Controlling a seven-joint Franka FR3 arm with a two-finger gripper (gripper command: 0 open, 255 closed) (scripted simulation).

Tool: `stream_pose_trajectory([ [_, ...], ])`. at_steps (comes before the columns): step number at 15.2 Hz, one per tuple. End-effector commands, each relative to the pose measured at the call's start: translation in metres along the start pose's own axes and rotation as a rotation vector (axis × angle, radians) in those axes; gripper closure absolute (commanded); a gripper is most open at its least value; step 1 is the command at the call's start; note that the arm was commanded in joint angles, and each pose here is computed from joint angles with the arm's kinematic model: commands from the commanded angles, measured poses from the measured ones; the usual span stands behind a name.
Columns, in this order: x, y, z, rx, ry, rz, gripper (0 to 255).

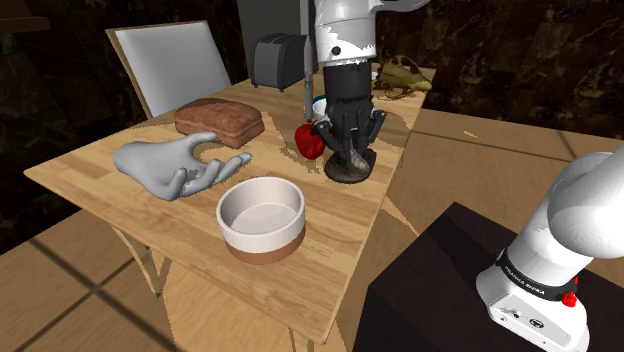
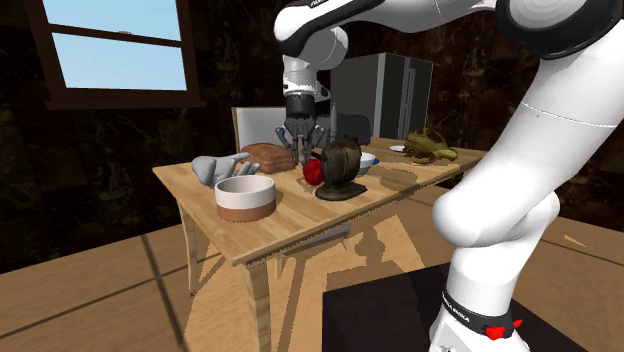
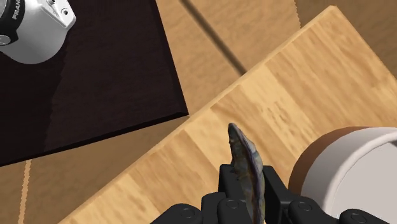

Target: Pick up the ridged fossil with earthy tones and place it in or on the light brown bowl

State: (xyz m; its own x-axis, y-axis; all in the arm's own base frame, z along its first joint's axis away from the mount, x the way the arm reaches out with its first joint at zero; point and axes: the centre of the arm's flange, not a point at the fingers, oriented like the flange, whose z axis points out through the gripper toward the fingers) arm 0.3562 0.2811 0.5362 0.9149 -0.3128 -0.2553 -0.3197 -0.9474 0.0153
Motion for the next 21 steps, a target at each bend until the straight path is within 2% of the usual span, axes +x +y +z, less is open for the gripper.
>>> stream_pose_trajectory([
  [1, -0.002, 0.0, -0.006, 0.0, 0.0, 0.0, 255],
  [14, 0.035, -0.175, -0.015, 0.0, 0.0, 0.0, 255],
  [21, 0.044, -0.175, 0.021, 0.0, 0.0, 0.0, 255],
])
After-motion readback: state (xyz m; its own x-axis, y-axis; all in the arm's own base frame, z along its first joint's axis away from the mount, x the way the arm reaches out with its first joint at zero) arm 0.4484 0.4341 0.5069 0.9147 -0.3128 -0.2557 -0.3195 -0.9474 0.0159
